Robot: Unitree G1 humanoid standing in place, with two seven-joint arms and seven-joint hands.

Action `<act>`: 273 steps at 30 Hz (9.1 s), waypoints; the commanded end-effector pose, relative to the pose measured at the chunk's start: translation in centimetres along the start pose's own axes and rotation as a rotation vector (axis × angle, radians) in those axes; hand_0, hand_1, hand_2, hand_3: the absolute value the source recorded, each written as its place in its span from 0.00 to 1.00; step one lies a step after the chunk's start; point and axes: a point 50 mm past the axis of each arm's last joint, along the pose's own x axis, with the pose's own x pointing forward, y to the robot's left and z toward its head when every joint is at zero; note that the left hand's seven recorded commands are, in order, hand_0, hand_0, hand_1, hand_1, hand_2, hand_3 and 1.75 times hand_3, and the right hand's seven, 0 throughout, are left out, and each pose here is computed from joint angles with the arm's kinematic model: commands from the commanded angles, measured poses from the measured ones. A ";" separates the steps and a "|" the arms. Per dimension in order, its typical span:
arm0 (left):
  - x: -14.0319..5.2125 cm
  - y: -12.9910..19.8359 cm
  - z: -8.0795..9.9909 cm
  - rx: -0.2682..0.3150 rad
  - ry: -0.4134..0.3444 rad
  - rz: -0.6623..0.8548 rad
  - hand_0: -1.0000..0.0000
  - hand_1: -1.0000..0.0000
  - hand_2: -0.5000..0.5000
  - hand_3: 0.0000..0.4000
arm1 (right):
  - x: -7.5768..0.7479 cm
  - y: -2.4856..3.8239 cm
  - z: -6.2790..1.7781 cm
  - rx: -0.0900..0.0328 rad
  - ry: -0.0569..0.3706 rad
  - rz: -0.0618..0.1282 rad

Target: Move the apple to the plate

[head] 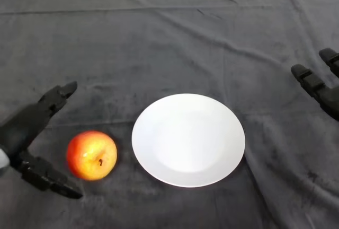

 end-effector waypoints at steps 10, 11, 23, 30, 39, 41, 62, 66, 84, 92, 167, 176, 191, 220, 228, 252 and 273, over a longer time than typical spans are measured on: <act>2.9 -1.7 -0.1 -0.011 -0.014 0.009 1.00 1.00 0.50 0.00 | 0.00 1.26 1.60 -0.035 -0.047 0.042; 3.1 -2.0 -0.1 -0.016 -0.015 0.009 1.00 1.00 0.50 0.00 | 0.00 1.25 1.60 -0.035 -0.047 0.042; 4.3 -3.7 -0.1 -0.042 -0.031 -0.034 0.00 0.00 0.50 1.00 | 0.00 1.25 1.59 -0.037 -0.047 0.041; 4.5 -3.3 0.0 -0.035 -0.043 -0.028 0.00 0.00 0.50 1.00 | 0.00 1.25 1.59 -0.037 -0.047 0.041; 4.1 -2.0 2.7 -0.012 -0.095 0.027 0.00 0.00 0.50 1.00 | 0.00 1.25 1.59 -0.037 -0.047 0.041; 3.8 -1.8 3.5 -0.005 -0.116 0.044 0.00 0.00 0.50 1.00 | 0.00 1.25 1.59 -0.037 -0.047 0.041; 5.8 -5.9 10.4 0.021 -0.342 0.070 0.00 0.00 0.50 1.00 | 0.00 1.25 1.59 -0.036 -0.047 0.041; 7.0 -7.1 11.1 0.014 -0.366 0.026 0.00 0.00 0.50 1.00 | 0.00 1.25 1.59 -0.037 -0.047 0.041; 11.6 -11.1 10.6 -0.011 -0.372 -0.180 0.00 0.00 0.50 1.00 | 0.00 1.26 1.61 -0.036 -0.047 0.041; 12.6 -12.2 10.4 -0.003 -0.347 -0.234 0.00 0.00 0.50 1.00 | 0.00 1.27 1.63 -0.034 -0.046 0.042; -3.7 15.0 -3.8 -0.374 -0.230 0.889 1.00 1.00 0.50 0.00 | 0.00 1.27 1.62 -0.034 -0.046 0.042; -7.1 16.4 -5.8 -0.404 -0.231 1.086 1.00 1.00 0.50 0.00 | 0.00 1.28 1.63 -0.033 -0.046 0.043; -9.3 17.1 -7.7 -0.450 -0.215 1.294 1.00 1.00 0.50 0.00 | 0.00 1.28 1.65 -0.031 -0.046 0.043; -8.9 17.1 -8.3 -0.473 -0.210 1.305 1.00 1.00 0.50 0.00 | 0.00 1.29 1.66 -0.029 -0.046 0.044; -8.8 17.0 -8.1 -0.474 -0.214 1.300 1.00 1.00 0.50 0.00 | 0.00 1.29 1.66 -0.029 -0.046 0.044; -8.7 16.8 -7.9 -0.478 -0.221 1.294 1.00 1.00 0.50 0.00 | 0.00 1.29 1.66 -0.030 -0.046 0.044; -8.7 16.8 -7.8 -0.478 -0.221 1.288 1.00 1.00 0.50 0.00 | 0.00 1.29 1.65 -0.030 -0.046 0.044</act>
